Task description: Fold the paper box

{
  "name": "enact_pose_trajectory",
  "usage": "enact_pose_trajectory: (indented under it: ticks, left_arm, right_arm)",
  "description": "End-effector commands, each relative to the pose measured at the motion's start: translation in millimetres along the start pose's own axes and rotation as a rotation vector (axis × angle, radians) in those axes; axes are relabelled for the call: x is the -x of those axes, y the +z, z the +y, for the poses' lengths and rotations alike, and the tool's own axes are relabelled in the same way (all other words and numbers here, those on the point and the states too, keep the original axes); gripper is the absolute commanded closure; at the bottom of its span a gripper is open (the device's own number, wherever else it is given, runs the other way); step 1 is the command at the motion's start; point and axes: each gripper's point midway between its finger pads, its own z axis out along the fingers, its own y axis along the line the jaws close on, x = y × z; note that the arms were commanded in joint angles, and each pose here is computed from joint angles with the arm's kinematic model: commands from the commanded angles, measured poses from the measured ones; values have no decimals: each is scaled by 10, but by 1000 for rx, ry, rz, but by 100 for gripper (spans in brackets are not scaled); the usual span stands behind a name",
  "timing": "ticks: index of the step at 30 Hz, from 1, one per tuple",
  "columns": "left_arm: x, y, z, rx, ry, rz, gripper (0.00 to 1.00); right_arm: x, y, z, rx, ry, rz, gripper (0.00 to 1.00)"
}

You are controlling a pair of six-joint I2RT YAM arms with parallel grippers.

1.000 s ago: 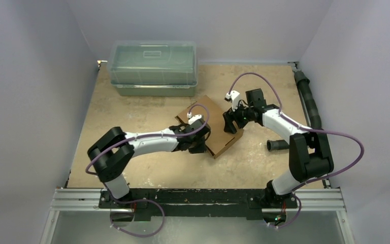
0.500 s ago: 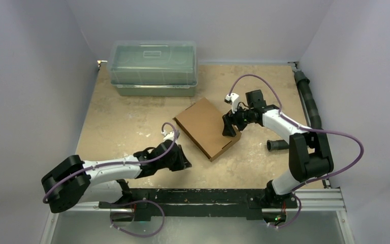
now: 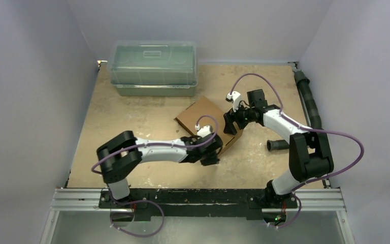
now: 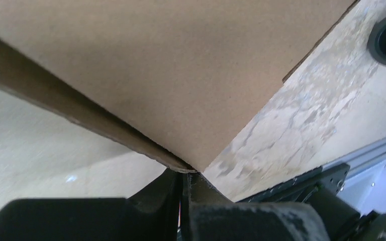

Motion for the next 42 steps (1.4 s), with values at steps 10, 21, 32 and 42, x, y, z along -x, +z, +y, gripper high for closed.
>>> enact_pose_trajectory:
  ticks: [10,21,32,42]
  left_arm:
    - [517,-245,-27,108,205,-109,100]
    - [730,-752,1072,-30,115,-214,68]
    - [1794,-69,774,0,20,-264,97]
    - [1990,-120,736,75,101,-285,96]
  right_arm:
    - [-85,-53,59,1,7,18,17]
    - [13,-96,160,51,-21,-22,16]
    - [-78,-39,139,50,-5,6,16]
    - [-80,-55,103,26,-19,8,17]
